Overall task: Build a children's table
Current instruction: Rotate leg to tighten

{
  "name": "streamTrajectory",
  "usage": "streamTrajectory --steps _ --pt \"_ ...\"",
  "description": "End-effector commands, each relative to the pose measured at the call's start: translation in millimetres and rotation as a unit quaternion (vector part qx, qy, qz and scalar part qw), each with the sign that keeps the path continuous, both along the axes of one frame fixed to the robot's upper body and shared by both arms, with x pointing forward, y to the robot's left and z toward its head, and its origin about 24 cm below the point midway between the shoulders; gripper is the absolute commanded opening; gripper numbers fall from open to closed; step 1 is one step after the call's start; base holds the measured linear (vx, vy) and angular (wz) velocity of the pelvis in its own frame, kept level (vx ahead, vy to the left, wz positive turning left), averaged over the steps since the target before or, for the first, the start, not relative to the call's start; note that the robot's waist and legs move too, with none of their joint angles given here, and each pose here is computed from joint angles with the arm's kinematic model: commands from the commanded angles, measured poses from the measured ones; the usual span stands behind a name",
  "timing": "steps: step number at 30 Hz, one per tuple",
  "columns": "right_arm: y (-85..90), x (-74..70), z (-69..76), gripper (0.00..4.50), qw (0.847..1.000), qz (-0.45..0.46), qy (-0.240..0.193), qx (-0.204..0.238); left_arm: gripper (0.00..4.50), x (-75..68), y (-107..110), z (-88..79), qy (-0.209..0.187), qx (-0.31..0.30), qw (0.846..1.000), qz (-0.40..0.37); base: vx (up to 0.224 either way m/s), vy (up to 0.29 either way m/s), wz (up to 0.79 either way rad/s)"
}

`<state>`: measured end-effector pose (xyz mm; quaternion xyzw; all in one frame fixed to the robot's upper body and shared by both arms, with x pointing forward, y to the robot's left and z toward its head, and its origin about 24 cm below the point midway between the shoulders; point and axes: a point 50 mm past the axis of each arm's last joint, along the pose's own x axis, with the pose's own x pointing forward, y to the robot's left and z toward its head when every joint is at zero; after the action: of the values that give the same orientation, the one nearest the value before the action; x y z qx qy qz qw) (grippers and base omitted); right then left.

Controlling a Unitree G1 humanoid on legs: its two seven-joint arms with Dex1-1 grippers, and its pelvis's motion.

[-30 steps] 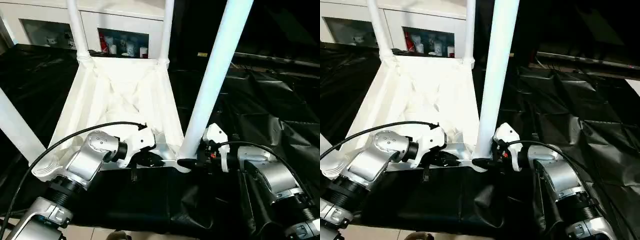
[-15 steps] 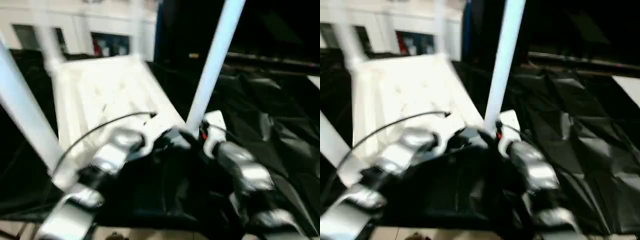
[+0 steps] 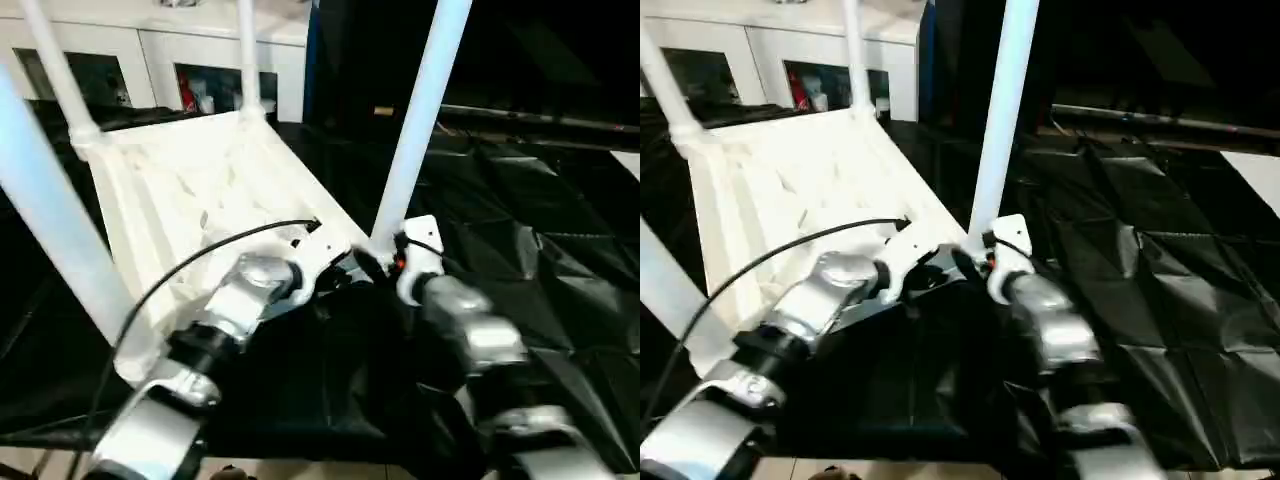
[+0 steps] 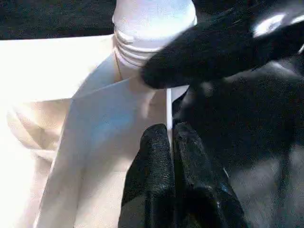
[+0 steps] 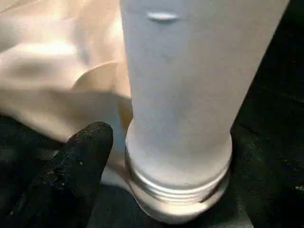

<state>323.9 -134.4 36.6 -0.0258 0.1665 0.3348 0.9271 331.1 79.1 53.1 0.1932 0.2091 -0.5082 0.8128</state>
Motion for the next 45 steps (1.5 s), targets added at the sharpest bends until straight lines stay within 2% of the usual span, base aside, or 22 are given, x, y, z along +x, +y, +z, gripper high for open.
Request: streamTrajectory --steps 1,3,6,12,18,19,22,24,27,29,33,37,39,42,45 --pt "4.5 -9.8 13.2 3.88 0.995 0.100 -0.015 0.003 0.00 -15.1 -10 0.8 0.015 -0.039 0.995 -0.087 0.000 0.000 0.00" --pt "-6.9 -17.2 17.3 3.88 0.991 0.136 -0.011 -0.004 0.00 -20.8 -3 1.6 0.024 -0.038 0.992 -0.119 0.000 0.000 0.00" --pt "-14.9 -27.6 23.0 3.88 0.983 0.183 0.002 0.004 0.00 -25.0 6 2.9 0.031 -0.036 0.989 -0.143 0.000 0.000 0.00" --pt "-19.3 -43.5 23.6 3.88 0.967 0.252 0.032 -0.010 0.00 -33.7 18 7.4 0.048 -0.040 0.981 -0.185 0.000 0.000 0.00" --pt "-15.3 -40.8 22.4 3.88 0.969 0.245 0.027 -0.020 0.00 -35.3 23 9.9 0.047 -0.037 0.979 -0.193 0.000 0.000 0.00" --pt "-14.4 -40.5 22.6 3.72 0.969 0.245 0.027 -0.020 0.00 -35.4 23 10.1 0.048 -0.037 0.979 -0.194 0.000 0.000 0.00" --pt "-10.6 -40.8 22.9 3.72 0.968 0.249 0.031 -0.018 0.00 -36.0 23 11.0 0.048 -0.038 0.979 -0.196 0.000 0.000 0.00" --pt "-9.3 -41.8 21.4 3.36 0.966 0.254 0.033 -0.023 0.00 -36.3 23 11.5 0.047 -0.039 0.979 -0.197 0.000 0.000 0.00" --pt "-8.2 -43.0 17.6 3.25 0.965 0.258 0.034 -0.035 0.00 -35.9 22 11.6 0.046 -0.039 0.979 -0.195 0.000 0.000 0.00" --pt "-7.4 -43.3 17.5 2.94 0.965 0.258 0.034 -0.033 0.00 -35.7 22 11.6 0.046 -0.039 0.979 -0.194 0.000 0.000 0.00" --pt "-6.8 -43.7 18.2 2.71 0.965 0.258 0.035 -0.028 0.00 -35.5 22 11.5 0.046 -0.039 0.979 -0.192 0.000 0.000 0.00" --pt "-5.8 -46.2 17.3 2.68 0.964 0.263 0.040 -0.021 0.00 -34.5 23 11.1 0.044 -0.040 0.981 -0.185 0.000 0.000 0.00" --pt "-5.2 -45.7 13.7 2.67 0.968 0.246 0.042 -0.017 0.00 -30.9 23 9.1 0.039 -0.034 0.985 -0.163 0.000 0.000 0.00" --pt "-3.8 -29.2 -1.3 2.67 0.992 0.122 0.034 -0.019 0.00 -16.7 19 1.9 0.020 -0.016 0.996 -0.084 0.000 0.000 0.00" --pt "1.1 -17.7 -11.3 2.67 0.999 0.024 0.044 -0.005 0.00 -8.1 9 -1.4 0.013 -0.013 0.999 -0.034 0.000 0.000 0.00"
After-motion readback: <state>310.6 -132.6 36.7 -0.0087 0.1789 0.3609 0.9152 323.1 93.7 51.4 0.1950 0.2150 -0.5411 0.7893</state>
